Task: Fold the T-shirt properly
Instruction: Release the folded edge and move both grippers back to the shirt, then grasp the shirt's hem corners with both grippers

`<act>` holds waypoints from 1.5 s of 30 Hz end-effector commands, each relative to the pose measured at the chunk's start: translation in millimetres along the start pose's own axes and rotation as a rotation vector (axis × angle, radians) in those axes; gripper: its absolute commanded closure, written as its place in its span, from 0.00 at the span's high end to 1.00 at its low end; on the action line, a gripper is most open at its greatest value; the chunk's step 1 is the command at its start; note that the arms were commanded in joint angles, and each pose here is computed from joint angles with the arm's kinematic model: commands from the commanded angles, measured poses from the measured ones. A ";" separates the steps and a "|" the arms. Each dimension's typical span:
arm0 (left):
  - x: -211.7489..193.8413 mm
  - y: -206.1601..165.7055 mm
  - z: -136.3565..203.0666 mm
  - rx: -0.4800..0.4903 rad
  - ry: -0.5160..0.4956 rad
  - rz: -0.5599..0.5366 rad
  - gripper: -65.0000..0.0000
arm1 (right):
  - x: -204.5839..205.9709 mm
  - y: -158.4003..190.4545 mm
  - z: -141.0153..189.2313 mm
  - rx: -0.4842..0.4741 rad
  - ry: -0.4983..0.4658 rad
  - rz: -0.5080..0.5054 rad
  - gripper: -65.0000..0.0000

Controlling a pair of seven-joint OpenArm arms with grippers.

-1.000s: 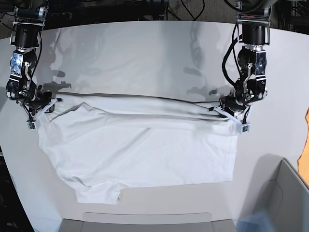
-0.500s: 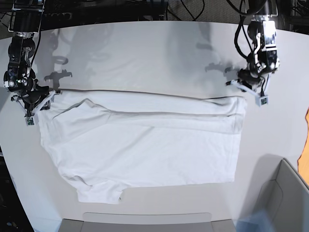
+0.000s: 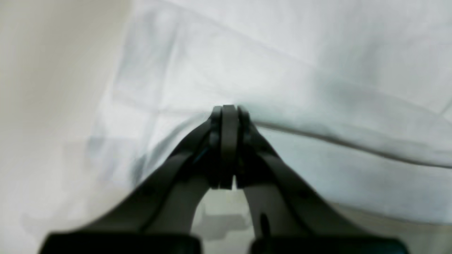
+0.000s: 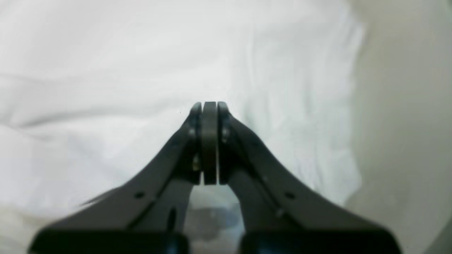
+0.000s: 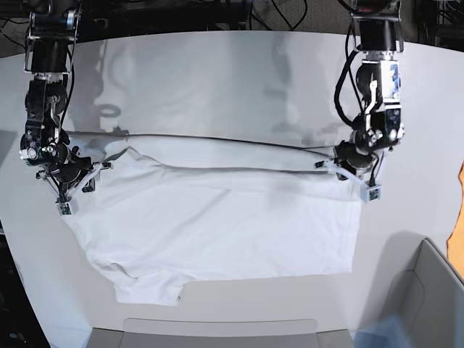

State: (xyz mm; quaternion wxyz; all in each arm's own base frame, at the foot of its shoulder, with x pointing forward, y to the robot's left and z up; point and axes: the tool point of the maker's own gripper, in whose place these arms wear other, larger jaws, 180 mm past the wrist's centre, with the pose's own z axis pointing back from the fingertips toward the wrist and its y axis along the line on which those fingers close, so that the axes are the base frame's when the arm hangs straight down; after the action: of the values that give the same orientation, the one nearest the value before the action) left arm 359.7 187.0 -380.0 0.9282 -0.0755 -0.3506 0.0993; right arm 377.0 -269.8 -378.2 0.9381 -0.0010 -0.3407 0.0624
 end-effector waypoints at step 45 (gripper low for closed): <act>-163.8 68.5 123.2 0.113 0.327 -0.223 0.00 | -75.9 26.8 137.0 -0.056 -0.027 0.206 0.00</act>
State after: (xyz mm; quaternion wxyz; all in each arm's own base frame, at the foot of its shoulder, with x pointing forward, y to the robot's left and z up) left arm 135.3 217.4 -417.6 0.9854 -0.0088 -0.1698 0.0071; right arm 226.3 -255.5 -328.7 0.9257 -0.0561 -0.3457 0.1431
